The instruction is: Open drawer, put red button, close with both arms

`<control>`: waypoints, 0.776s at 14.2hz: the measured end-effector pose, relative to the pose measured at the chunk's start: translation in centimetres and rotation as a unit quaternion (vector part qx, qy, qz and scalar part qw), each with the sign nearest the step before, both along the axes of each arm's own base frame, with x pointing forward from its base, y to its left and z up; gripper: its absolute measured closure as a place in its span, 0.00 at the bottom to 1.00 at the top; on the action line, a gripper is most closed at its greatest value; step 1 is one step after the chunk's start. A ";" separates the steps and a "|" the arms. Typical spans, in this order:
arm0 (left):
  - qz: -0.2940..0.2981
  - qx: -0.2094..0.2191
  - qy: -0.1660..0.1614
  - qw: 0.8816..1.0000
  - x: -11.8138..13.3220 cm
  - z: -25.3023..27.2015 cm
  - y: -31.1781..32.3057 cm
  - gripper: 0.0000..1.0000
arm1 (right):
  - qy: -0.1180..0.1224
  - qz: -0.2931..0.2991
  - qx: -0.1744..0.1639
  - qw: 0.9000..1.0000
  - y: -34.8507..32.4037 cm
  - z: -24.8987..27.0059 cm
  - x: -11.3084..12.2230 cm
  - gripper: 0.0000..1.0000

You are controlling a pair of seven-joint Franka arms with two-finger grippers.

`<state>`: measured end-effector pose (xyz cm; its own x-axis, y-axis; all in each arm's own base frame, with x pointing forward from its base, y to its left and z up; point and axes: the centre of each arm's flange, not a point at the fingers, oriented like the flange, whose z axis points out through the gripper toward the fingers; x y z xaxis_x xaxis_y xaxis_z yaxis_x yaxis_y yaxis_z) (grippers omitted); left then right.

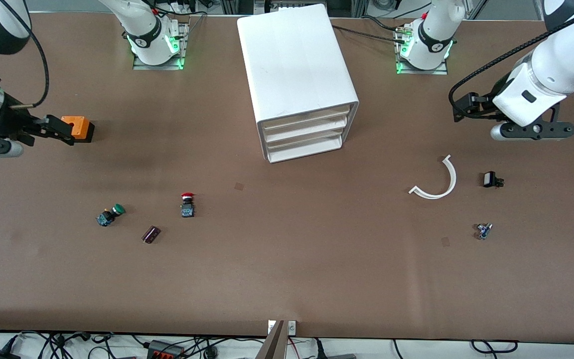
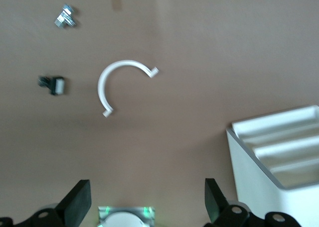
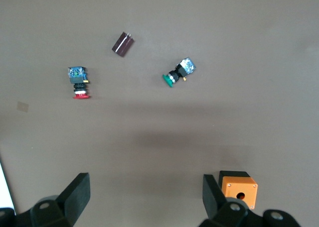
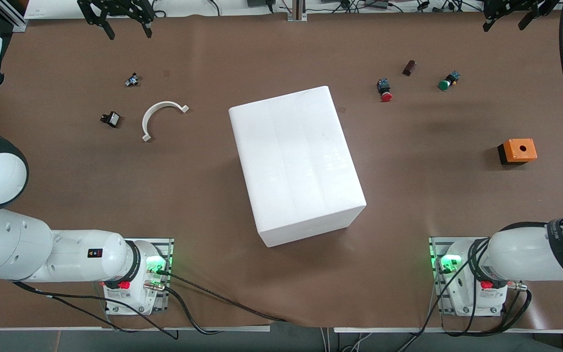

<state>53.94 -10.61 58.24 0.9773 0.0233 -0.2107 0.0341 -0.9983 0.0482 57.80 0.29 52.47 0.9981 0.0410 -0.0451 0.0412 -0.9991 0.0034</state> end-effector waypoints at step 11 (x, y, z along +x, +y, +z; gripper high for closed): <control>-0.057 -0.181 0.106 0.976 1.6 -10.6 -13.5 0.00 | 0.022 0.109 -0.001 0.994 15.1 -17.9 8.7 0.00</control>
